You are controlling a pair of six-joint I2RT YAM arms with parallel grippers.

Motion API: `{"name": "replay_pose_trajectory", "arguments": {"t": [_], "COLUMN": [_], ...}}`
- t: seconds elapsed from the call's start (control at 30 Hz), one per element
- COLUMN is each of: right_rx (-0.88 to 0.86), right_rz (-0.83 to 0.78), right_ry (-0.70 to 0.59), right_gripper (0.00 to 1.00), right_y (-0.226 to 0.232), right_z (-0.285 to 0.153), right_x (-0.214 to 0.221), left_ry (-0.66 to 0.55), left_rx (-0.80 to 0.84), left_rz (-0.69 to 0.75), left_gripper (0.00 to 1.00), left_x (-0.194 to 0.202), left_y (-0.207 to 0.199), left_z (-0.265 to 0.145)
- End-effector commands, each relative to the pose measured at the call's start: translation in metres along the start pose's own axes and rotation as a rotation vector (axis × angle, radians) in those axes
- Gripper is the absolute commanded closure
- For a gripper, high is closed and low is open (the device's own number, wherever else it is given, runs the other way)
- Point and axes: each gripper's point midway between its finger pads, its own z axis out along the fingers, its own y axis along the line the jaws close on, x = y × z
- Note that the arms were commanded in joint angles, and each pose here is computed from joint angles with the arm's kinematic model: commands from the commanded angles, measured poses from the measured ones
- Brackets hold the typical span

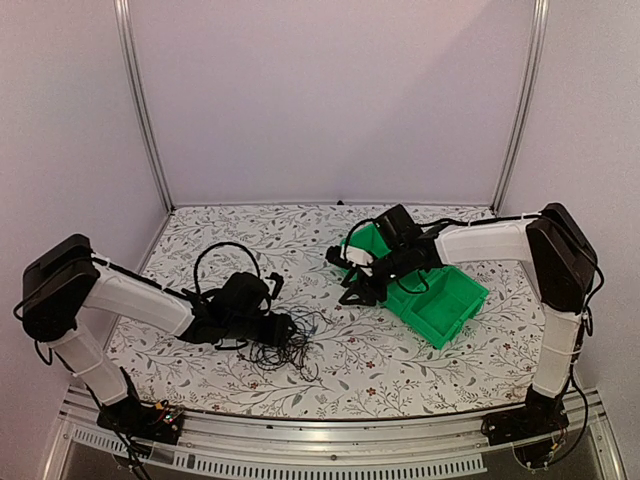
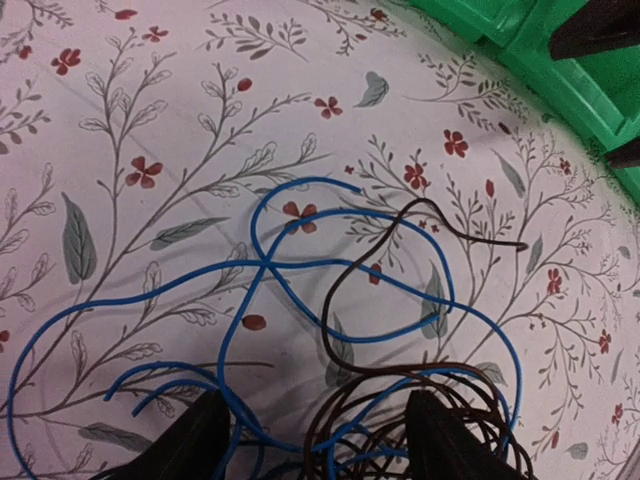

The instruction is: Untangle the cables

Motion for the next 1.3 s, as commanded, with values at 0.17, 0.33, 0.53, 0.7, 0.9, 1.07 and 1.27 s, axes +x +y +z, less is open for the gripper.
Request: {"name": "replay_pose_trajectory", "arguments": {"t": [0.17, 0.33, 0.53, 0.7, 0.9, 1.07, 1.27], "right_rx": [-0.102, -0.133, -0.125, -0.107, -0.040, -0.057, -0.080], "right_rz": [-0.061, -0.065, -0.069, -0.052, -0.027, -0.040, -0.056], "right_ry": [0.038, 0.047, 0.078, 0.061, 0.043, -0.002, -0.042], "right_gripper": [0.44, 0.44, 0.47, 0.58, 1.00, 1.00, 1.00], "right_y": [0.030, 0.038, 0.041, 0.037, 0.025, 0.036, 0.049], "right_z": [0.026, 0.037, 0.055, 0.061, 0.055, 0.021, -0.024], "right_x": [0.015, 0.017, 0.022, 0.019, 0.007, -0.024, -0.062], "left_ry": [-0.118, -0.123, -0.154, -0.187, -0.254, -0.360, -0.471], "left_rx": [0.033, 0.045, 0.048, 0.056, 0.055, 0.069, 0.073], "left_rz": [-0.040, -0.055, -0.060, -0.047, -0.016, 0.063, 0.196], "left_gripper": [0.38, 0.38, 0.38, 0.36, 0.35, 0.33, 0.31], "left_x": [-0.026, -0.028, -0.037, -0.042, -0.045, -0.054, -0.074], "left_y": [-0.008, -0.011, -0.015, -0.019, -0.022, -0.036, -0.062], "left_z": [-0.019, -0.019, -0.028, -0.039, -0.052, -0.062, -0.058]}}
